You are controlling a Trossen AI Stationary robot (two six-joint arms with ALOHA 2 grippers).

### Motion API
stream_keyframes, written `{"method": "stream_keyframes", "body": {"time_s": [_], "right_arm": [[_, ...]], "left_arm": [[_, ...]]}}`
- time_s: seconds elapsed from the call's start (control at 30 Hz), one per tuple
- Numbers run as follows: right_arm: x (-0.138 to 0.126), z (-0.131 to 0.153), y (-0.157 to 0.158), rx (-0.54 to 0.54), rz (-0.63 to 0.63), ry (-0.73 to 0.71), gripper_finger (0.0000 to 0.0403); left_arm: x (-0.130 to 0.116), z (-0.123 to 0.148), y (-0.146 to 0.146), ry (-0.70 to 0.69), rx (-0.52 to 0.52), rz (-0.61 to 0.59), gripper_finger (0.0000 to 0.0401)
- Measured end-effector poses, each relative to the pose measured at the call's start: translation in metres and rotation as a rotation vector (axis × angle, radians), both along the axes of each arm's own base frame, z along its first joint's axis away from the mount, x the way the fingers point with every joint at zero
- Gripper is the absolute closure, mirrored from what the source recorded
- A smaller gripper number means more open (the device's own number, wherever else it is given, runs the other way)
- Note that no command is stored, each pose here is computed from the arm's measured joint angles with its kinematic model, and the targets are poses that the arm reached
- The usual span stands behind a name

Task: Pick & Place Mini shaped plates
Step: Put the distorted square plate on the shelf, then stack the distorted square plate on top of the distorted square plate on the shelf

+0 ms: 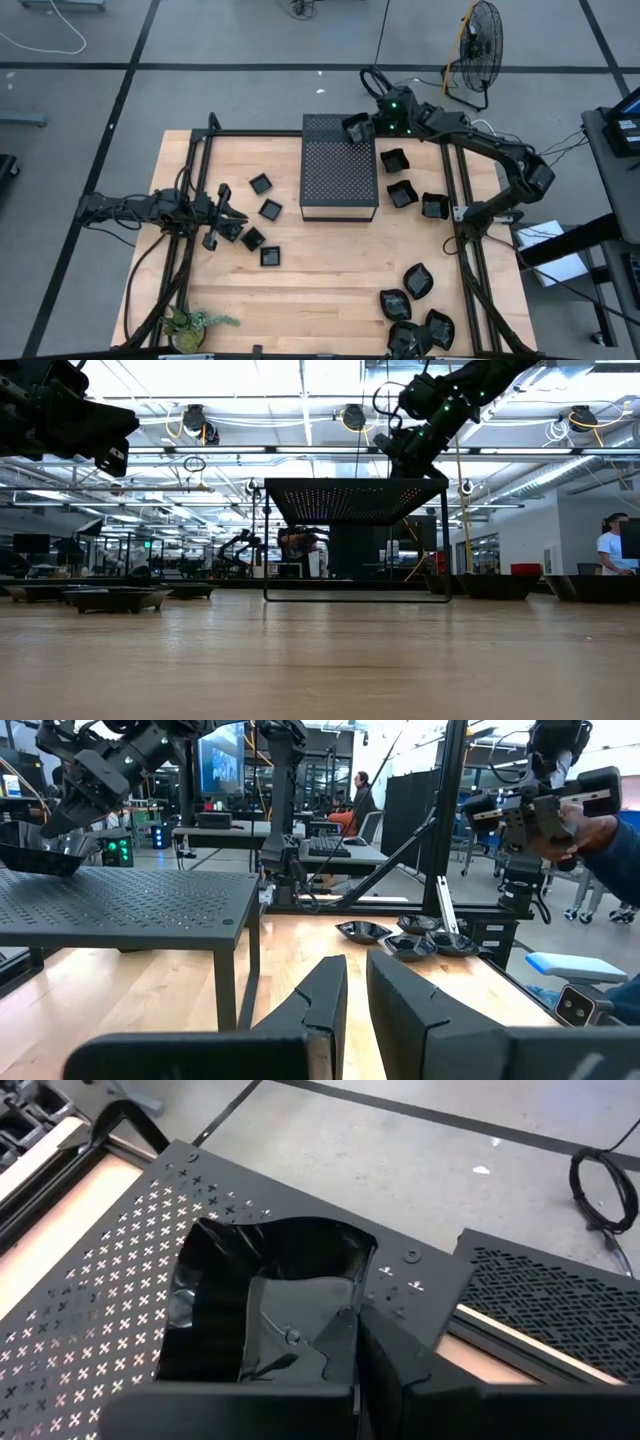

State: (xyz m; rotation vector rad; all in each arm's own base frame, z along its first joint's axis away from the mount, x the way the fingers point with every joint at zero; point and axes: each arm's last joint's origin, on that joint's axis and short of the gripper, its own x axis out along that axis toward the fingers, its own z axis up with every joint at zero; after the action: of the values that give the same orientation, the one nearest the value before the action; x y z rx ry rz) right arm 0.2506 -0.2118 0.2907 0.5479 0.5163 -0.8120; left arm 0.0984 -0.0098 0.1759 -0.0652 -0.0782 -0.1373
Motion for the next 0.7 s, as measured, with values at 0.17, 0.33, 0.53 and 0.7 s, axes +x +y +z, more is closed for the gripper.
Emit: {"method": "stream_keyframes", "body": {"time_s": [0.17, 0.33, 0.53, 0.7], "right_arm": [[0.000, 0.000, 0.000, 0.002, 0.001, 0.000, 0.0385], [0.000, 0.000, 0.000, -0.001, 0.003, 0.002, 0.0362], [-0.007, 0.013, 0.006, -0.047, 0.021, -0.010, 0.0330], [-0.022, 0.032, 0.018, -0.075, 0.030, -0.020, 0.0307]], "left_arm": [[0.000, 0.000, 0.000, 0.000, 0.000, 0.000, 0.0354], [0.000, 0.000, 0.000, 0.000, 0.000, 0.000, 0.0354], [0.000, 0.000, 0.000, 0.000, 0.000, 0.000, 0.0354], [0.000, 0.000, 0.000, 0.000, 0.000, 0.000, 0.0354]]}}
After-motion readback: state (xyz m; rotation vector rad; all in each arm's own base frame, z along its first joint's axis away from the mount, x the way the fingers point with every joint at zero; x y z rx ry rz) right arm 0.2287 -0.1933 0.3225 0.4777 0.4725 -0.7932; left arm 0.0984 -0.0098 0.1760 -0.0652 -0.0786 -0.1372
